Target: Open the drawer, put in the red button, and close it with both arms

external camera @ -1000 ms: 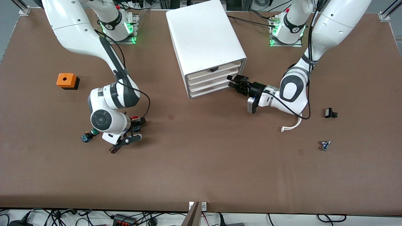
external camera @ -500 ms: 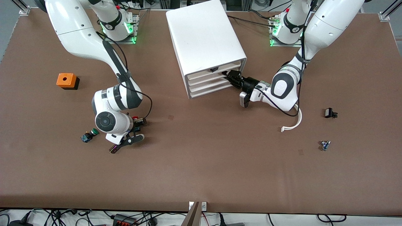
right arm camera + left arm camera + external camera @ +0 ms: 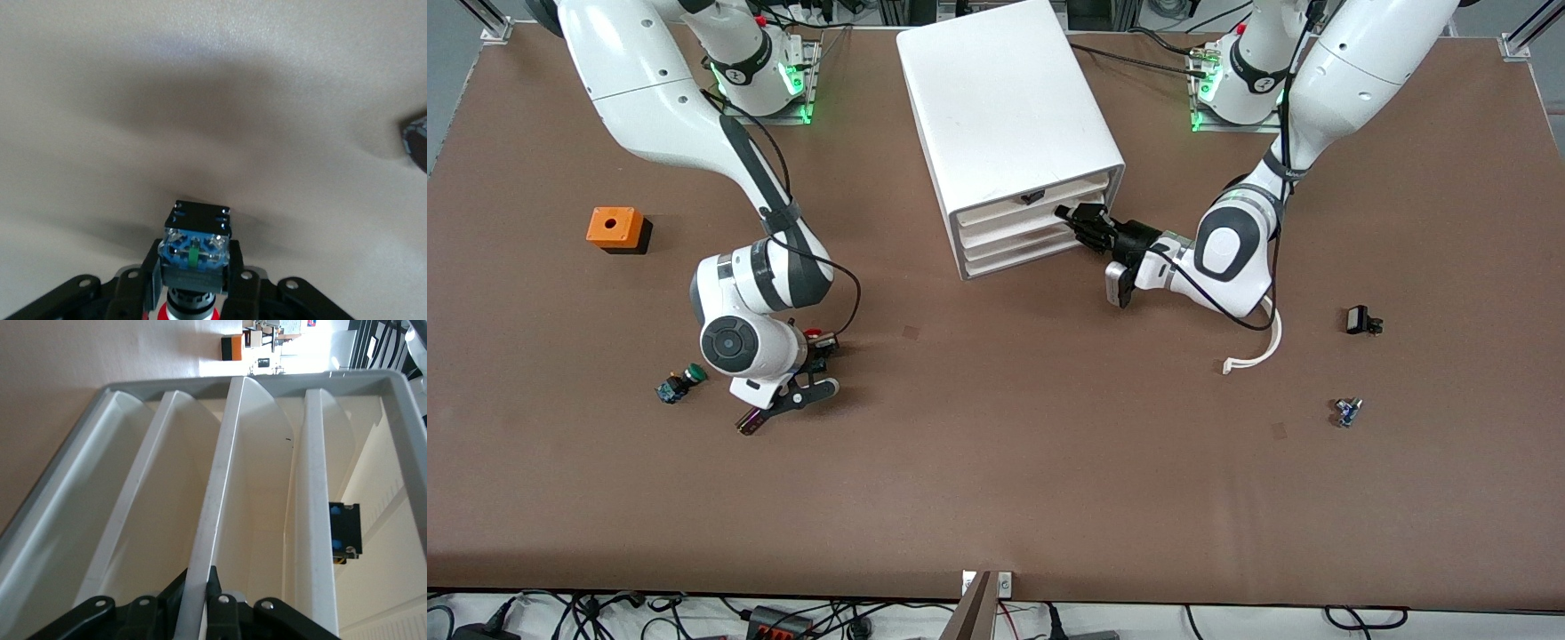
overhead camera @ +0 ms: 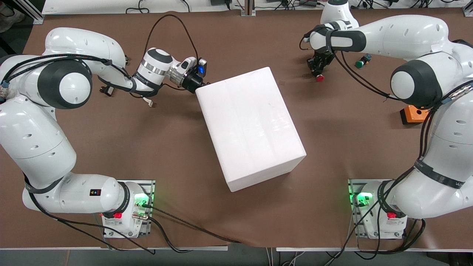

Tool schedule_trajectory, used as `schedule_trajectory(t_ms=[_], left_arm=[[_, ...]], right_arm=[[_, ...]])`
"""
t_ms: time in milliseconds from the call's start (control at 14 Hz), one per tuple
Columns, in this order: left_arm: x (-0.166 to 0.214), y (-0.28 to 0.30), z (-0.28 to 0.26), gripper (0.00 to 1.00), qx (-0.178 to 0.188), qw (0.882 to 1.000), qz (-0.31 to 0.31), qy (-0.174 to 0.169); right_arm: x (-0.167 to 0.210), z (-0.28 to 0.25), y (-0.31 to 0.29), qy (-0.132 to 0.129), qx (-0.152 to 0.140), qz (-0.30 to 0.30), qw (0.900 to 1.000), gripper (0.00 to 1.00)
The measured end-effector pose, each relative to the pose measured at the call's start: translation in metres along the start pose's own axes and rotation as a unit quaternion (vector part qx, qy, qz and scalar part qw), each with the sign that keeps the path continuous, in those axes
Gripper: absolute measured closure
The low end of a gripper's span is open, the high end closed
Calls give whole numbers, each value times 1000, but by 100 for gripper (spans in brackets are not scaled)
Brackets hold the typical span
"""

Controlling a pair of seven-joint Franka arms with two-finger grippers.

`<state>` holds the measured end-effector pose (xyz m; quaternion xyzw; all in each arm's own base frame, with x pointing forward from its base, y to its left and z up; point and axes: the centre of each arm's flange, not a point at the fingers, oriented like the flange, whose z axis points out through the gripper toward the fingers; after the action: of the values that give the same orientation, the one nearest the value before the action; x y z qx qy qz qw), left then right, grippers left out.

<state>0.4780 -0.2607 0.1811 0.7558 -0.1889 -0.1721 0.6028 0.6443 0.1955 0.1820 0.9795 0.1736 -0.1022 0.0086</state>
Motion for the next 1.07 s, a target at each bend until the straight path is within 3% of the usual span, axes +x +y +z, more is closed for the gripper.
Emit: schedule_trajectory(t_ms=[214,500,643,857,1071], left_arm=[[25,-10,-30,89,5,1000,3,29],[62,-15,-72,89,23,999,1,36],[68,-17,-81,74,34,999,-8,35],[73,-13,-94,44,45,998,-10,33],[86,28,-133,13,82,996,-41,-2]], right_arm=[[5,-10,1,12,-1,0,1000,60],[27,-78,3,64,-4,1,998,60],[32,-122,0,81,-5,-1,997,60],[34,-190,-20,104,-5,-15,994,60],[34,-228,-83,134,-6,-55,989,60]])
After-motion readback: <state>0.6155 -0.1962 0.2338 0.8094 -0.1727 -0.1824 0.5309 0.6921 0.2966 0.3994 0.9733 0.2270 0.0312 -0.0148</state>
